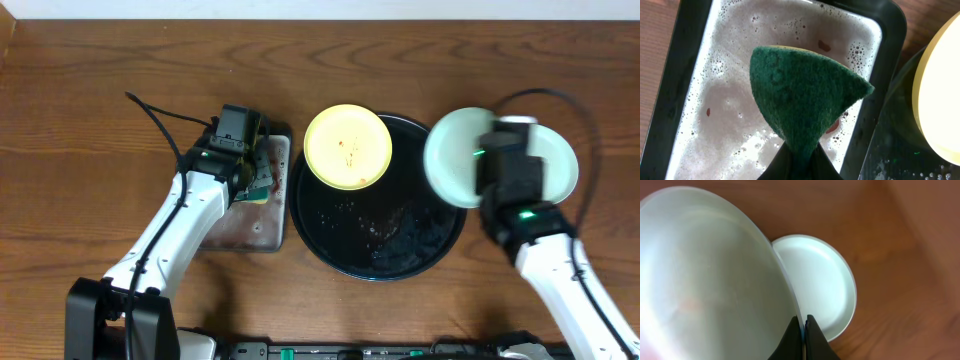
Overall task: Clean dirty plates on tray and stack at the side
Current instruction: 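Lift the plate with the right gripper and stack it on the first plate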
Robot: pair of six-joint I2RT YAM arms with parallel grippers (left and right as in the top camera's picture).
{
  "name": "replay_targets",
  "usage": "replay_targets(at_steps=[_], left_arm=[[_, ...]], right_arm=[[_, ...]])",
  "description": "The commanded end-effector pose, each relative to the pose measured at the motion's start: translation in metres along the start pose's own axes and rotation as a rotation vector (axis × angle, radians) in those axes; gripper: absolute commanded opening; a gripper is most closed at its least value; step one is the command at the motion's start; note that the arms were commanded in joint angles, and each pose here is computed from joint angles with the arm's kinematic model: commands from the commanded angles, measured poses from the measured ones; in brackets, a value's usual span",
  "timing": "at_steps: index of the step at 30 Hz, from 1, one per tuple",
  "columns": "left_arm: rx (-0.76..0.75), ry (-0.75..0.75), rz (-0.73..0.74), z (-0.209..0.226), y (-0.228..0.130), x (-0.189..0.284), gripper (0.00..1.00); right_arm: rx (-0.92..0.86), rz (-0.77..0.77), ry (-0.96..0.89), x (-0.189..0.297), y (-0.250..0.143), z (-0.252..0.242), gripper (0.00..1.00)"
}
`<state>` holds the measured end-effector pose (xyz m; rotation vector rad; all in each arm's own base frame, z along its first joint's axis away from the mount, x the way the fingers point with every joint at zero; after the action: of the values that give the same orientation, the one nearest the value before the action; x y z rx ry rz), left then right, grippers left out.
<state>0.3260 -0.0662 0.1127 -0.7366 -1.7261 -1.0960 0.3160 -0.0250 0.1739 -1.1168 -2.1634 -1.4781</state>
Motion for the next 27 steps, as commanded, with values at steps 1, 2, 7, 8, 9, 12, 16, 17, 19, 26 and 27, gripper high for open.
replay_targets(at_steps=[1,2,7,8,9,12,16,17,19,26,27], left_arm=[[-0.004,0.012,0.004,0.004,-0.001,-0.002,0.08],[-0.004,0.012,0.004,0.004,-0.001,-0.002,0.07],[-0.004,0.012,0.004,0.004,-0.001,-0.002,0.08],[-0.004,0.012,0.004,0.004,-0.001,-0.002,0.07],[-0.004,0.012,0.004,0.004,-0.001,-0.002,0.07],[-0.004,0.012,0.004,0.004,-0.001,-0.002,0.08],[-0.004,0.012,0.004,0.004,-0.001,-0.002,0.07],[-0.004,0.012,0.004,0.004,-0.001,-0.002,0.07],[-0.004,0.012,0.004,0.004,-0.001,-0.002,0.07],[-0.004,0.012,0.004,0.004,-0.001,-0.002,0.07],[-0.004,0.012,0.004,0.004,-0.001,-0.002,0.07]], right_arm=[[-0.436,0.072,0.136,-0.022,-0.009,-0.025,0.01],[-0.502,0.091,0.139,-0.027,-0.014,-0.035,0.01],[-0.798,0.217,0.073,-0.056,-0.054,-0.084,0.01],[-0.855,0.245,0.045,-0.063,-0.064,-0.092,0.01],[-0.883,0.258,0.04,-0.068,-0.069,-0.095,0.01],[-0.922,0.265,0.083,-0.084,-0.074,-0.097,0.01],[-0.93,0.304,0.108,-0.097,-0.082,-0.089,0.01],[-0.928,0.309,0.11,-0.099,-0.083,-0.088,0.05],[-0.927,0.312,0.111,-0.1,-0.084,-0.087,0.3],[-0.719,-0.016,0.611,-0.076,-0.001,-0.048,0.49],[-0.67,-0.067,0.694,-0.069,0.011,-0.037,0.49]])
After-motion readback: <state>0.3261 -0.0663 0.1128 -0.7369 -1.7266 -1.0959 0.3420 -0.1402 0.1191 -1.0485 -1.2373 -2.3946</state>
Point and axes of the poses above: each gripper's point midway between its finger pads, its own x axis back along the fingers, its own z axis along the line the jaws close on, y = z × x, the point moved 3 cm from there along x, back along the fingers, and after that the axes turned 11 degrees about x, right-handed, at the moved point
